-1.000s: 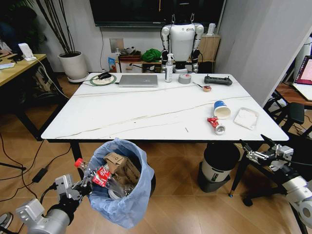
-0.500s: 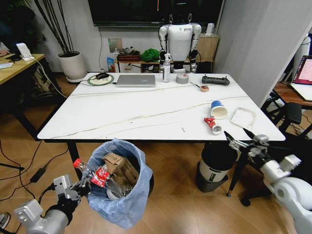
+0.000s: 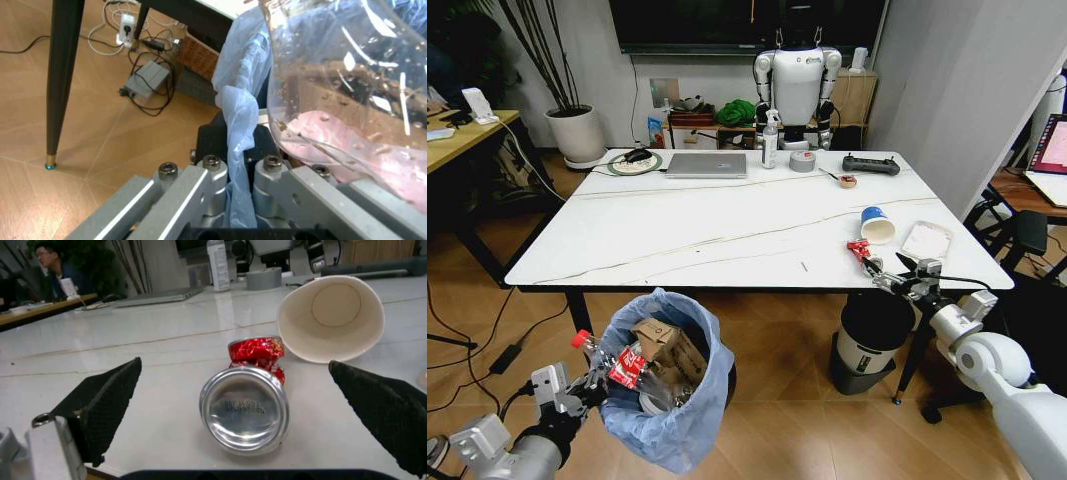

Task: Pick up the trash bin and place the trash from the table into it.

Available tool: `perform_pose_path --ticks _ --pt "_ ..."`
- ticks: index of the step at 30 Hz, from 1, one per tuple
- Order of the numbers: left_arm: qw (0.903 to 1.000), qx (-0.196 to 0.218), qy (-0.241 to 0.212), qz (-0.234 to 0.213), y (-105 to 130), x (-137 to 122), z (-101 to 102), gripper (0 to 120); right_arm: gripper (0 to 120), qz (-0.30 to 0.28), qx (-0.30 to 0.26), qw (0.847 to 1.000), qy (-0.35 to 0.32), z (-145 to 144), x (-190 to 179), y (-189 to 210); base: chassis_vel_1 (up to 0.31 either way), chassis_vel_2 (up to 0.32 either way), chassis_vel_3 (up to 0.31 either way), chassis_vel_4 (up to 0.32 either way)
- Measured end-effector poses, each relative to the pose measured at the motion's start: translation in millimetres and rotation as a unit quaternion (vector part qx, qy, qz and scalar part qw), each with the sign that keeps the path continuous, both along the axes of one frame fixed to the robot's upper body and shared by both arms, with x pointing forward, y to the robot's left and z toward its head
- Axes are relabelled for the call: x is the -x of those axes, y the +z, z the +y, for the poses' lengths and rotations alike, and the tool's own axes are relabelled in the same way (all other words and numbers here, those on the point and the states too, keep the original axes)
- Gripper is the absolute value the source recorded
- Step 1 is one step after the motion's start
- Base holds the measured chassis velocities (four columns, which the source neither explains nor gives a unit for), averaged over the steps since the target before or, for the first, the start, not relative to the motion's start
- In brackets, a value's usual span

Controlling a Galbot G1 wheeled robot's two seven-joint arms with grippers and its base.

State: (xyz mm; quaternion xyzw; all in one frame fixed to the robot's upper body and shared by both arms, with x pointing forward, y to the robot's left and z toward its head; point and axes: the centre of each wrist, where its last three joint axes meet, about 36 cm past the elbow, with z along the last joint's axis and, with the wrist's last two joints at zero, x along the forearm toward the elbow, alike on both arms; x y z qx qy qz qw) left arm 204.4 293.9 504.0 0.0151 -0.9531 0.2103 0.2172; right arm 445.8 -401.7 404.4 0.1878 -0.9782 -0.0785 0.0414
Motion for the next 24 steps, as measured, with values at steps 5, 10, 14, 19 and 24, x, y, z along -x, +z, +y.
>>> perform_pose_path --ticks 5,10,14,19,24 --pt "1.0000 0.001 0.003 0.000 -1 0 0 0 100 0.008 0.007 1.000 -0.001 -3 -6 -7 0.000 0.000 0.000 0.000" --pt "1.0000 0.003 0.005 -0.001 -1 0 -1 0 100 0.012 0.012 1.000 -0.001 -5 -11 -11 0.000 0.000 0.000 0.000" --pt "1.0000 0.004 0.007 -0.001 -2 0 -1 0 100 0.016 0.014 1.000 0.000 -5 -13 -14 0.000 0.000 0.000 0.000" --pt "0.9999 0.005 0.009 0.000 -3 0 -1 0 100 0.017 0.018 1.000 0.004 -3 -15 -17 0.000 0.000 0.000 0.000" --pt "0.9999 0.004 0.009 0.000 -3 0 -1 0 100 0.018 0.019 1.000 0.011 2 -21 -18 0.000 0.000 0.000 0.000"
